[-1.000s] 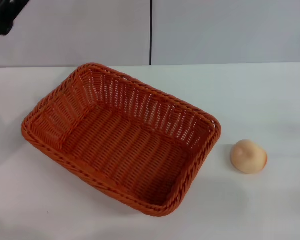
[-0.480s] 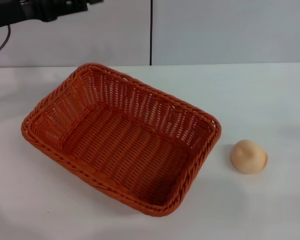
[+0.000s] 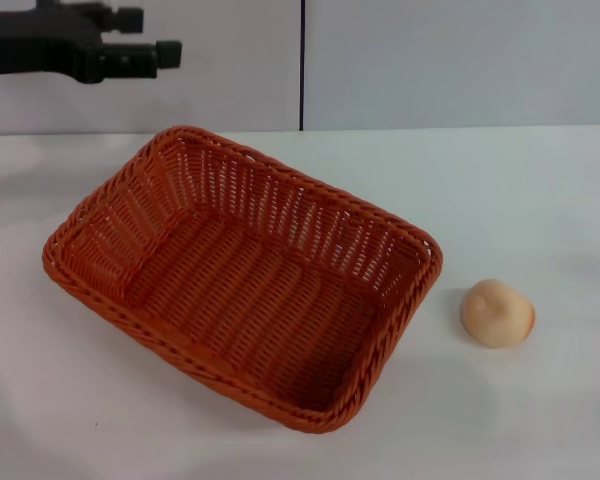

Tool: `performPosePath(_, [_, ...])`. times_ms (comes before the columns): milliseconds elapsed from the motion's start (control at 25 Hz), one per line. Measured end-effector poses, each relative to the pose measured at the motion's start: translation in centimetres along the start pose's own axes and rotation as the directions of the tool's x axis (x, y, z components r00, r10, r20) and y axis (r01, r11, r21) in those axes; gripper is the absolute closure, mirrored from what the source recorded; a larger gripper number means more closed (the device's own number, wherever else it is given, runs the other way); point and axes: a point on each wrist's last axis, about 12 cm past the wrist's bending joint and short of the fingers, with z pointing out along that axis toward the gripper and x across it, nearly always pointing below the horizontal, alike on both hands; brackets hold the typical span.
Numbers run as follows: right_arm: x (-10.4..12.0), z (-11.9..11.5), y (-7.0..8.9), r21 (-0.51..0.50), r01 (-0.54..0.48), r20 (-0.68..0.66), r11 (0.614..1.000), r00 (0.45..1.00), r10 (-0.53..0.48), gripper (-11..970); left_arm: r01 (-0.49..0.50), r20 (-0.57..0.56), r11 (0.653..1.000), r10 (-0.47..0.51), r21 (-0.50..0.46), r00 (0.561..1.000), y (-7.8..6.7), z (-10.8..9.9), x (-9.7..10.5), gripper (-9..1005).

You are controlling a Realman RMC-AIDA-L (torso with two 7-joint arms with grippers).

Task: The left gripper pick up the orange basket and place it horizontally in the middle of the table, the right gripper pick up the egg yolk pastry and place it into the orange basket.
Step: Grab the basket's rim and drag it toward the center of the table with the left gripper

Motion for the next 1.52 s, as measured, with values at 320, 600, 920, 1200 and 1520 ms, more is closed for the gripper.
performPosePath(320, [0.3,0.1,0.1,0.007,-0.009,-0.015,1.000,1.000,0.009,371,-0.047,-0.115,0.997,0.040,-0.062,0.993,0.2,1.5,0.8,204])
performPosePath(600, [0.4,0.5,0.2,-0.002,-0.024,-0.024,1.000,0.999,0.023,371,-0.096,-0.239,0.992,0.074,-0.083,0.968,-0.2,4.5,1.4,213])
performPosePath(920, [0.4,0.5,0.2,-0.003,-0.028,-0.028,1.000,0.999,0.028,370,-0.119,-0.318,0.988,0.083,-0.098,0.945,-0.3,6.3,2.2,222])
performPosePath(1200, [0.6,0.5,0.2,0.001,-0.029,-0.037,1.000,0.999,0.029,370,-0.132,-0.359,0.986,0.086,-0.106,0.929,-0.2,7.1,2.7,230])
performPosePath(1520, [0.7,0.5,0.2,0.000,-0.032,-0.042,0.999,0.999,0.032,370,-0.123,-0.397,0.987,0.072,-0.104,0.915,-0.2,7.6,3.7,239])
